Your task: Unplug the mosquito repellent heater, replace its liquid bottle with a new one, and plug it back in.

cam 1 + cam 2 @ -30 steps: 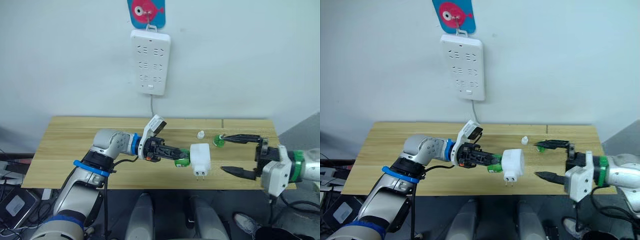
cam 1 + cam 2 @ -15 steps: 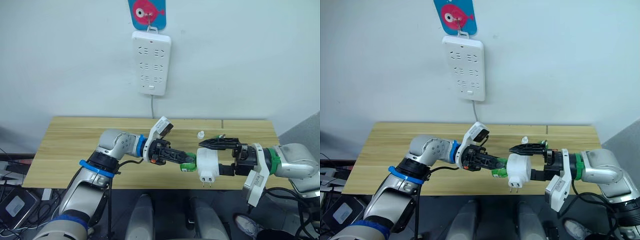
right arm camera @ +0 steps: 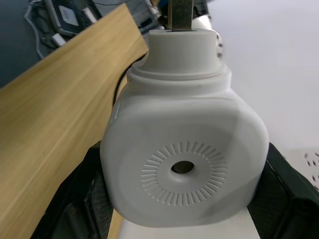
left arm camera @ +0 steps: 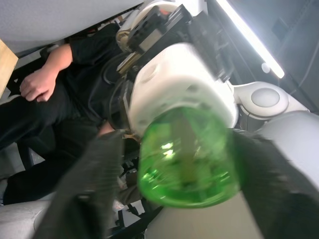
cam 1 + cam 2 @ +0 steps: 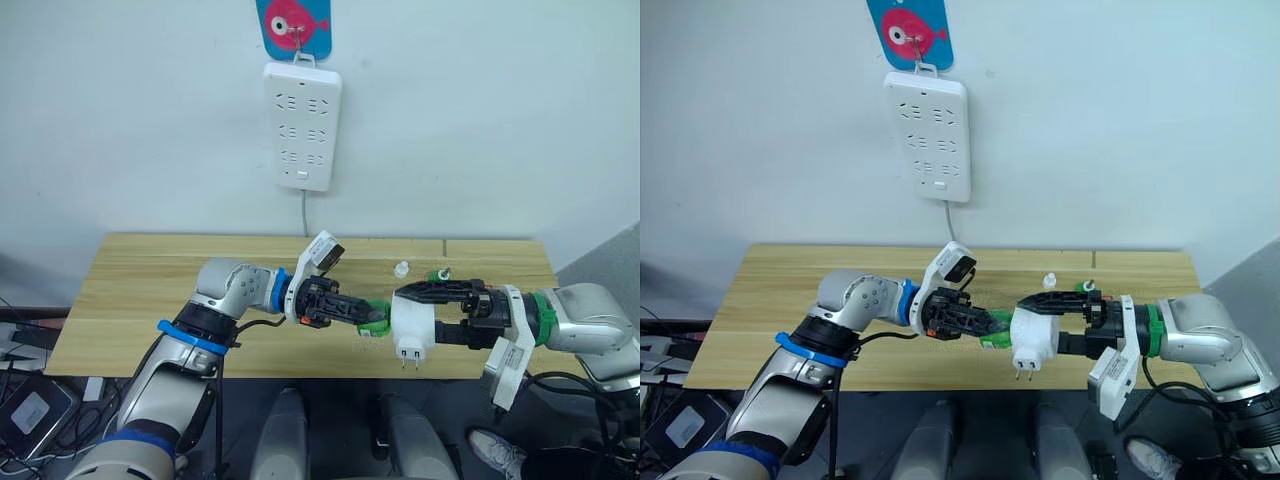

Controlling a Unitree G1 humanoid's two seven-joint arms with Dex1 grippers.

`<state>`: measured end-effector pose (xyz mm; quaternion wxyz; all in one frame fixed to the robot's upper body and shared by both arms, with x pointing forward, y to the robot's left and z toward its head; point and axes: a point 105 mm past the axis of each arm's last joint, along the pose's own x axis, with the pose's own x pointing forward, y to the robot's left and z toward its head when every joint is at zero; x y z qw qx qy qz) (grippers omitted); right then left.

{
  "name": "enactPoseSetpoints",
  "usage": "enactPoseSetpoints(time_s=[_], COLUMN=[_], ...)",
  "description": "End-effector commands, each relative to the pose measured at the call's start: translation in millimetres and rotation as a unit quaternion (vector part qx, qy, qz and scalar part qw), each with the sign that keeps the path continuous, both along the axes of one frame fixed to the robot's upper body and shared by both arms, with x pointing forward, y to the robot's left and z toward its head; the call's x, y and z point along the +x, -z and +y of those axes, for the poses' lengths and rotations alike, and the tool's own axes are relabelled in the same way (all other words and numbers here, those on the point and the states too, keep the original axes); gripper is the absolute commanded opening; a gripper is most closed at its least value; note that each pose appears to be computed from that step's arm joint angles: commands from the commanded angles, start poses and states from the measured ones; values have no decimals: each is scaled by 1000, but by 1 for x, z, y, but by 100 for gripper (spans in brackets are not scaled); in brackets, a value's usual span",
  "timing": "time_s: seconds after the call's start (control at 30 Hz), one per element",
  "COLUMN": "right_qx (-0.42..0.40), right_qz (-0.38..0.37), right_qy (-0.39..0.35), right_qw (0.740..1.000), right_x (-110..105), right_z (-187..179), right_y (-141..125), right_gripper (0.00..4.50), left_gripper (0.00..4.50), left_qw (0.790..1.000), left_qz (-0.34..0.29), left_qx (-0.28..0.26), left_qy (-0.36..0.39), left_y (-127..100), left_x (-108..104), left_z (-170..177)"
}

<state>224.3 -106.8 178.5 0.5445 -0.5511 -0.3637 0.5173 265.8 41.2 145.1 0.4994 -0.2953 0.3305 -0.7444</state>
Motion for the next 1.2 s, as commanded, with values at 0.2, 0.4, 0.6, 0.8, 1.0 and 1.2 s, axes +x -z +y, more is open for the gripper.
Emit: enactPoseSetpoints(time_s=[0.2, 0.4, 0.6, 0.8, 1.0, 1.2], right_qx=[59, 231, 327, 355, 335, 359], right_qz=[126, 454, 647, 707, 725, 736], right_qy=[132, 285, 319, 335, 338, 336], right_qw=[981, 812, 610, 512, 498, 466], right_x=[18, 37, 45, 57, 50, 50], right_z=[-29, -28, -5, 0, 9, 13], right_y=[11, 31, 30, 26, 23, 19], right_gripper=[302, 302, 302, 302, 302, 302], left_gripper=[450, 450, 450, 450, 450, 450], left_qw=[978, 755, 549, 459, 438, 440], left_qz=[-189, -644, -821, -877, -884, -881], left_qx=[0, 33, -11, 26, 59, 79], left_qy=[-92, -123, -155, -141, -149, -155], left_y=[-36, -12, -17, -9, -4, 0], left_x=[33, 36, 29, 40, 51, 54], left_z=[29, 29, 8, -8, -14, -23])
